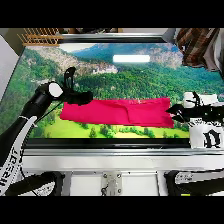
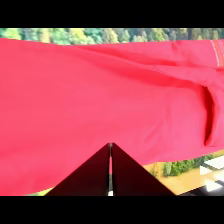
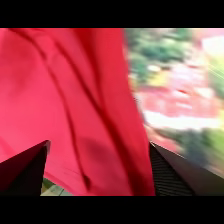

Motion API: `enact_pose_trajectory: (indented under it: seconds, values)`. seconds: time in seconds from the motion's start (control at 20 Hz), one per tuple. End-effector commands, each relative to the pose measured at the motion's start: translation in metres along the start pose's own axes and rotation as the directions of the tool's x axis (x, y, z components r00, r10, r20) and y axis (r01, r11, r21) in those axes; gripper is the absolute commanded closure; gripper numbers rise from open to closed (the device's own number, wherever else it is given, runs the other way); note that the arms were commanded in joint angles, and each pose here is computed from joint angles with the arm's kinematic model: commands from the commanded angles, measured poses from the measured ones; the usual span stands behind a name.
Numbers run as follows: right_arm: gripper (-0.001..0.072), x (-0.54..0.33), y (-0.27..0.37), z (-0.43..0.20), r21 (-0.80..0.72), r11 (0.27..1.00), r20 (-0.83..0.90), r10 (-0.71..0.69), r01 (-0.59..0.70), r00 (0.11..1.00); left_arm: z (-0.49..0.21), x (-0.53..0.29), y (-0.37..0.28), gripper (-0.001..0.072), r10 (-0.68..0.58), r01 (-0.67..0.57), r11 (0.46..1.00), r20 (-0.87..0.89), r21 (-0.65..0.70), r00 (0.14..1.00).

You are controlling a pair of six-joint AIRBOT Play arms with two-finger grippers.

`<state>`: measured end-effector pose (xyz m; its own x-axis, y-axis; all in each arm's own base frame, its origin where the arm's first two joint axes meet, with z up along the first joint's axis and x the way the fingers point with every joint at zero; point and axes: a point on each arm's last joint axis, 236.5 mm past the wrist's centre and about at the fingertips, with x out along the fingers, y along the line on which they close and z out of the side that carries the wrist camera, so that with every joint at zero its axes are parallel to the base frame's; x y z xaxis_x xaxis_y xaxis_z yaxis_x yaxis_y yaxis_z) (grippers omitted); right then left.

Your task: Fold the clothes and pants, and hang the long-sleeved shirts on hangers.

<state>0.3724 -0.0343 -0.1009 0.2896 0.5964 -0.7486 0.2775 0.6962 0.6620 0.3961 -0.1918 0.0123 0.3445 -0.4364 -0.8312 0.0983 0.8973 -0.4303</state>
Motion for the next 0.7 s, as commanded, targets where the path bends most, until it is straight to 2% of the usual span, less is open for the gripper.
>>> enact_pose_trajectory:
  seconds: [0.0, 0.1, 0.2, 0.25, 0.35, 0.5, 0.65]
  values:
    - [0.0006, 0.034, 0.029, -0.006, -0.037, 0.998, -0.042, 0.044, -0.045, 0.998, -0.004, 0.009, -0.010, 0.0701, -0.007, 0.007, 1.000, -0.005, 0.003, 1.000]
    - [0.0021, 0.048, 0.040, -0.011, -0.067, 0.997, -0.061, 0.038, -0.042, 0.997, -0.004, 0.009, -0.010, 0.0701, -0.009, 0.009, 1.000, -0.001, 0.004, 1.000]
    - [0.0362, 0.055, 0.046, -0.012, -0.092, 0.995, -0.062, 0.028, -0.033, 0.998, -0.003, 0.009, -0.010, 0.0701, -0.009, 0.009, 1.000, 0.003, 0.005, 1.000]
    - [0.0435, 0.057, 0.048, -0.012, -0.096, 0.995, -0.064, 0.026, -0.032, 0.998, -0.003, 0.009, -0.010, 0.0701, -0.009, 0.009, 1.000, 0.004, 0.005, 1.000]
    - [0.0693, 0.056, 0.049, -0.013, -0.105, 0.994, -0.063, 0.023, -0.029, 0.998, -0.002, 0.009, -0.011, 0.0701, -0.009, 0.009, 1.000, 0.006, 0.005, 1.000]
    - [0.0695, 0.034, 0.057, -0.005, -0.139, 0.990, -0.047, -0.008, 0.001, 0.999, 0.004, 0.013, -0.018, 0.0701, -0.018, 0.017, 1.000, 0.039, 0.022, 0.999]
    - [0.0695, -0.011, 0.062, 0.006, -0.223, 0.963, -0.061, -0.169, 0.152, 0.984, 0.000, 0.036, -0.024, 0.0702, -0.020, 0.019, 0.999, 0.028, 0.035, 0.999]
